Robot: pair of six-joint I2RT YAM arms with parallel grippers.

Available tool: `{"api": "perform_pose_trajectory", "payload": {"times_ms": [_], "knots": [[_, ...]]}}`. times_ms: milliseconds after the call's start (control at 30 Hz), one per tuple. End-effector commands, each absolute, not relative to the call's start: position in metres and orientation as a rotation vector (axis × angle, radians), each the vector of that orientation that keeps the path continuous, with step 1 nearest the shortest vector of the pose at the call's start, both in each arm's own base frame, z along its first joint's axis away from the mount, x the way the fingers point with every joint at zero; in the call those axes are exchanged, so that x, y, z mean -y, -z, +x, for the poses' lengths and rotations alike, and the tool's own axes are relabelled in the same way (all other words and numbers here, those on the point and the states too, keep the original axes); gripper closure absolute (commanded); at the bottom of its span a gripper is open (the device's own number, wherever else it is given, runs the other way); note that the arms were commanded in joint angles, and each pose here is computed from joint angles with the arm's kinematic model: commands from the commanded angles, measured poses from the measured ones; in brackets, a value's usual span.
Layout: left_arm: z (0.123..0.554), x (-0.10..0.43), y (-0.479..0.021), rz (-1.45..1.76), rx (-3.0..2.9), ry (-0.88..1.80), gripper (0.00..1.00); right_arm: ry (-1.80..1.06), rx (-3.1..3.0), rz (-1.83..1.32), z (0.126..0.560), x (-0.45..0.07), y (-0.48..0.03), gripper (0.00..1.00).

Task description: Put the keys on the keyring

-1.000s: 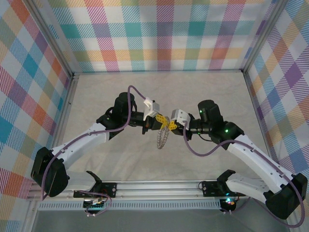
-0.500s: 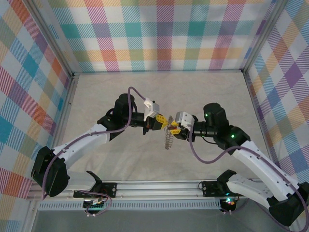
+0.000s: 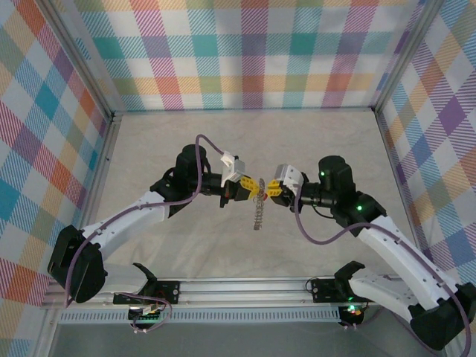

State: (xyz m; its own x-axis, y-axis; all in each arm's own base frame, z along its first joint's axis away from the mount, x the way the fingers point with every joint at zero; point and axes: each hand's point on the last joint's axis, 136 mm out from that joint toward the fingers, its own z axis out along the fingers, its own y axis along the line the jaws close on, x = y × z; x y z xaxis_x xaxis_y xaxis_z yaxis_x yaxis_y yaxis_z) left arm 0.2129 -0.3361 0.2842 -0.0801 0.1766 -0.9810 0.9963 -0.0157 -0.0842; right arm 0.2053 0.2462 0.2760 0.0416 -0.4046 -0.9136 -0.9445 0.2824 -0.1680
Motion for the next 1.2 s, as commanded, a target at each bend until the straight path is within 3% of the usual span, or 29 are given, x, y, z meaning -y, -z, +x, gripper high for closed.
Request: {"api": "perform_pose_trajectory", "payload": {"times_ms": [0, 400, 667, 900, 1000, 1167], "knots": [[0.197, 0.334, -0.31, 1.353, -1.237, 1.212, 1.0, -0.752, -1.476, -1.303, 0.201, -0.256, -0.295, 0.83], [0.198, 0.335, -0.31, 1.352, -1.243, 1.214, 1.0, -0.823, -1.436, -1.327, 0.195, -0.262, -0.296, 0.76], [0.197, 0.336, -0.31, 1.358, -1.241, 1.222, 1.0, -0.832, -1.451, -1.336, 0.197, -0.265, -0.292, 0.86], [0.196, 0.339, -0.312, 1.364, -1.222, 1.23, 1.0, -0.855, -1.46, -1.343, 0.198, -0.268, -0.288, 0.85], [0.196, 0.339, -0.311, 1.371, -1.231, 1.225, 1.0, -0.842, -1.472, -1.35, 0.199, -0.267, -0.287, 0.93], [0.184, 0.325, -0.285, 1.588, -1.306, 1.134, 0.86, -0.795, -1.509, -1.383, 0.2, -0.263, -0.281, 0.95]]}}
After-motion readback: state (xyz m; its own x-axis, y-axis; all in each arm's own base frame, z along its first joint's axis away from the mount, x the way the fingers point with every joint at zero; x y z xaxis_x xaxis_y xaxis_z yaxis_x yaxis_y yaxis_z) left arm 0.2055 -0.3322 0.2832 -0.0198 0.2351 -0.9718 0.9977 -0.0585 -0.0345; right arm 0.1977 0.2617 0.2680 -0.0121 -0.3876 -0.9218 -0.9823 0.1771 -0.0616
